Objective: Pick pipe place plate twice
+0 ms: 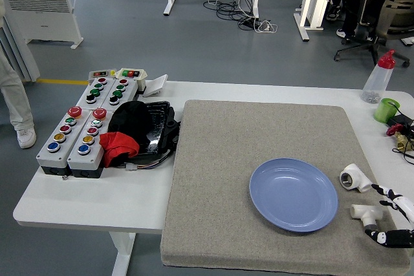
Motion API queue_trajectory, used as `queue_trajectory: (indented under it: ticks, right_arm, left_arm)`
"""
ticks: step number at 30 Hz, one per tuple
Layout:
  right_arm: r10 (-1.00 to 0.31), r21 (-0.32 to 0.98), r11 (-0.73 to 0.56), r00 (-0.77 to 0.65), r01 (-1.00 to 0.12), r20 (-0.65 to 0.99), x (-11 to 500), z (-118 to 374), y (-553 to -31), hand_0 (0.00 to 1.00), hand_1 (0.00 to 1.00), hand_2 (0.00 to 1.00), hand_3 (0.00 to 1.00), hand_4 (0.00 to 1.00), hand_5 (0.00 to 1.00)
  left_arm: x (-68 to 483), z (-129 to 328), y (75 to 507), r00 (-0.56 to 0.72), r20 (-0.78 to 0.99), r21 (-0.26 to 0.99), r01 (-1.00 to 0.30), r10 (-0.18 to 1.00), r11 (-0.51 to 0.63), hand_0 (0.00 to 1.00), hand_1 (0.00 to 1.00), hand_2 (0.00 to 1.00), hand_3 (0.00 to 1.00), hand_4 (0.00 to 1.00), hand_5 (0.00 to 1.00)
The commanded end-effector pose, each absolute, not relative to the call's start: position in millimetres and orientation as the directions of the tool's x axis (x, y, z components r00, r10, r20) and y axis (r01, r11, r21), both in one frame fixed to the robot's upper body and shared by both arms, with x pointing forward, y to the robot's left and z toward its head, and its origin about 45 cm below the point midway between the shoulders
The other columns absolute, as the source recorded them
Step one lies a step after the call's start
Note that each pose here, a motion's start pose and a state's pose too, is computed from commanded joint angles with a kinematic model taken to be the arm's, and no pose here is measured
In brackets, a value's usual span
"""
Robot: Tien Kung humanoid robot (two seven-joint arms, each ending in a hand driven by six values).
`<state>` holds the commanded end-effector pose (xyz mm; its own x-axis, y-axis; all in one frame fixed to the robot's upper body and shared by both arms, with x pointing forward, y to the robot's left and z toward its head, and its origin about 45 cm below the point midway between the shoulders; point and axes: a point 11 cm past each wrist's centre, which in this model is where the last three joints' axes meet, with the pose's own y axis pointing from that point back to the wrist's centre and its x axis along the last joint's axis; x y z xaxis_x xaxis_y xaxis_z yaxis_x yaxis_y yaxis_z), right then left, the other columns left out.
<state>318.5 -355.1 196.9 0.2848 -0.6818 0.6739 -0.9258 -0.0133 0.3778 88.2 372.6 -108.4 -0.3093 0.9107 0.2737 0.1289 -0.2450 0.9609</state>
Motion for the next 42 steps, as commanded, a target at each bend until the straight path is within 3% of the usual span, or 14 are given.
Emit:
queue_trajectory:
  ticks: [3,4,15,16,27,28,39,40,42]
  right_arm:
    - [-0.661,0.376,-0.006,0.286,-0.927,0.694,320.5,196.6,-354.5,0.998,0.915,0.998,0.997,0.849,0.303]
    - [-0.647,0.376,-0.002,0.288,-0.927,0.706,321.8,196.5,-354.0,0.996,0.912,0.998,0.948,0.838,0.292]
    - [-0.555,0.396,0.002,0.329,-0.918,0.764,328.2,195.1,-350.6,0.972,0.904,0.987,0.927,0.830,0.283]
    - [-0.547,0.402,0.002,0.335,-0.916,0.767,328.7,194.7,-350.2,0.944,0.874,0.957,0.851,0.811,0.270]
    - [-0.504,0.432,-0.008,0.377,-0.902,0.777,332.7,193.6,-348.0,0.918,0.859,0.938,0.826,0.800,0.260]
    - [-0.501,0.435,-0.008,0.380,-0.900,0.778,333.4,193.3,-348.0,0.869,0.818,0.869,0.794,0.774,0.235]
    - [-0.485,0.450,-0.010,0.398,-0.893,0.779,336.7,188.9,-347.3,0.812,0.776,0.818,0.773,0.766,0.228]
    - [-0.486,0.449,-0.010,0.397,-0.893,0.779,336.9,188.7,-347.0,0.732,0.722,0.752,0.750,0.720,0.185]
    - [-0.491,0.448,-0.013,0.396,-0.894,0.776,337.4,188.3,-346.5,0.732,0.722,0.752,0.750,0.720,0.185]
  left_arm:
    - [88.4,-108.4,372.6,-0.309,0.274,0.961,0.129,0.911,-0.245,0.609,0.575,0.594,0.633,0.595,0.998]
    - [88.4,-108.4,372.6,-0.309,0.273,0.961,0.128,0.911,-0.245,0.609,0.575,0.594,0.632,0.595,0.998]
    - [88.4,-108.4,372.5,-0.309,0.273,0.961,0.129,0.911,-0.245,0.608,0.575,0.594,0.632,0.596,0.998]
    - [88.5,-108.3,372.5,-0.309,0.274,0.961,0.129,0.911,-0.245,0.608,0.574,0.594,0.631,0.596,0.998]
    - [88.5,-108.1,372.7,-0.307,0.275,0.960,0.131,0.911,-0.246,0.608,0.574,0.594,0.631,0.597,0.998]
    - [88.2,-108.2,372.8,-0.306,0.276,0.960,0.132,0.911,-0.246,0.608,0.574,0.594,0.630,0.597,0.998]
    - [83.5,-108.6,373.3,-0.302,0.280,0.958,0.145,0.911,-0.247,0.608,0.574,0.594,0.632,0.596,0.998]
    - [83.3,-108.6,373.4,-0.301,0.280,0.958,0.146,0.911,-0.246,0.608,0.574,0.594,0.631,0.596,0.998]
    - [82.8,-108.7,373.5,-0.301,0.281,0.958,0.147,0.911,-0.246,0.608,0.574,0.594,0.631,0.596,0.998]
